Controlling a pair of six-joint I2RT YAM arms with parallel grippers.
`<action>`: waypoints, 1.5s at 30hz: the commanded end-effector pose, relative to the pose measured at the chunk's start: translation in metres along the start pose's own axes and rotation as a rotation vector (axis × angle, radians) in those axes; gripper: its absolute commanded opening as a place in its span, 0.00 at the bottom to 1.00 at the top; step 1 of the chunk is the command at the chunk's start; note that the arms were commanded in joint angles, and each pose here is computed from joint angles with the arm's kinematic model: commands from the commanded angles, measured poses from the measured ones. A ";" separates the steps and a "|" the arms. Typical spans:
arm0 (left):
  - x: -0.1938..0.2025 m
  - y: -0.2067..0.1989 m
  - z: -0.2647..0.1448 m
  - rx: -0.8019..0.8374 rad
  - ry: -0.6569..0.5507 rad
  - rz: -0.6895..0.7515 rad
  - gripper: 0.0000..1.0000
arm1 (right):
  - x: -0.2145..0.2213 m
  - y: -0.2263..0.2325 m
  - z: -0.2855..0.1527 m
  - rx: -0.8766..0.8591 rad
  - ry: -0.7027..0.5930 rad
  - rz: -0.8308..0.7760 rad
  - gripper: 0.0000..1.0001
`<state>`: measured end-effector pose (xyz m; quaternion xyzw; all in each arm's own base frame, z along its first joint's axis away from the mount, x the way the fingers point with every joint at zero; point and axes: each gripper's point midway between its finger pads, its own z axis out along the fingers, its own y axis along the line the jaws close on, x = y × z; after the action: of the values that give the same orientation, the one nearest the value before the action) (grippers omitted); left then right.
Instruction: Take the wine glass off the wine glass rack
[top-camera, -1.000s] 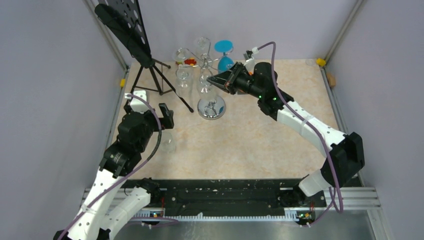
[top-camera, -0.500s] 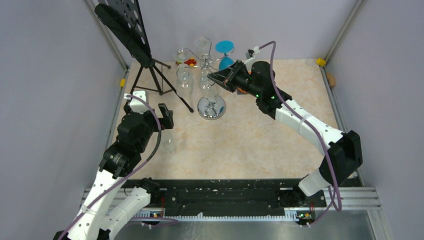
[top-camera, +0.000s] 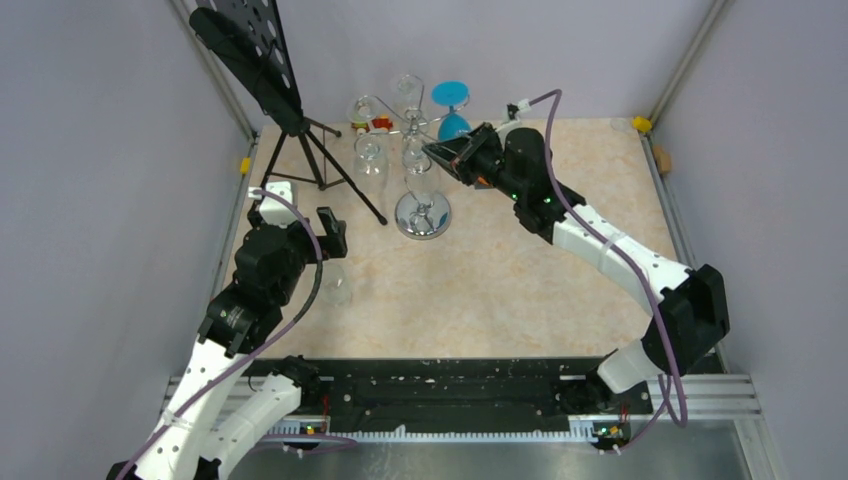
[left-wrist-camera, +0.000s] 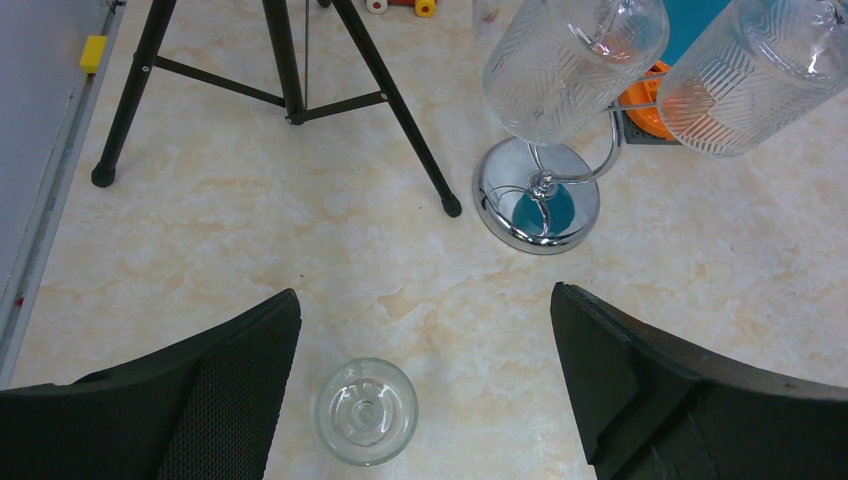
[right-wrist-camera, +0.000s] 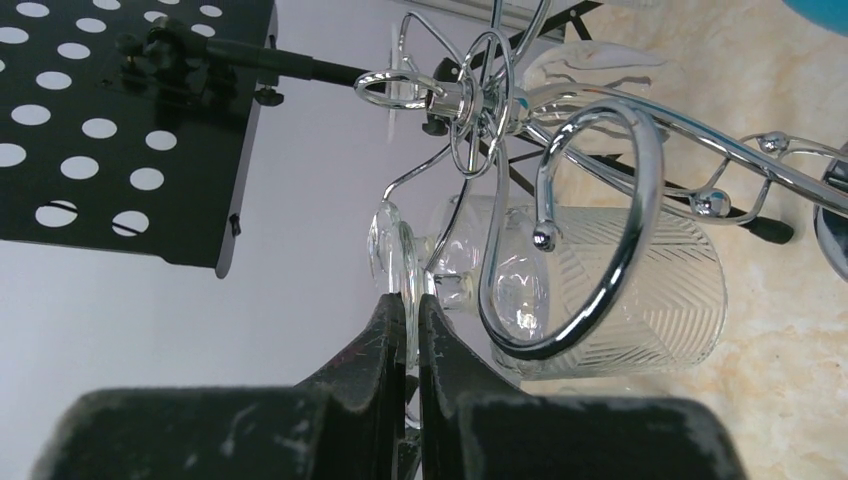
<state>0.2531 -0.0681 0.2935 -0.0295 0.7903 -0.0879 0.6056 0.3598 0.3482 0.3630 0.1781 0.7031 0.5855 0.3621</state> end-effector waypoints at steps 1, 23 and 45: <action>-0.010 0.000 0.000 0.001 -0.046 -0.005 0.98 | -0.025 0.052 -0.024 -0.142 -0.125 0.002 0.00; -0.012 -0.005 -0.002 0.033 -0.057 -0.012 0.98 | -0.035 0.048 -0.063 -0.189 -0.229 0.070 0.00; -0.012 -0.142 -0.030 0.780 0.054 -0.410 0.96 | 0.000 0.062 -0.175 -0.509 -0.110 0.145 0.00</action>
<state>0.2384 -0.1584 0.3112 0.0285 0.7476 -0.3410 0.5692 0.2668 0.2566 0.3560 0.2307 0.6050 0.6579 0.3845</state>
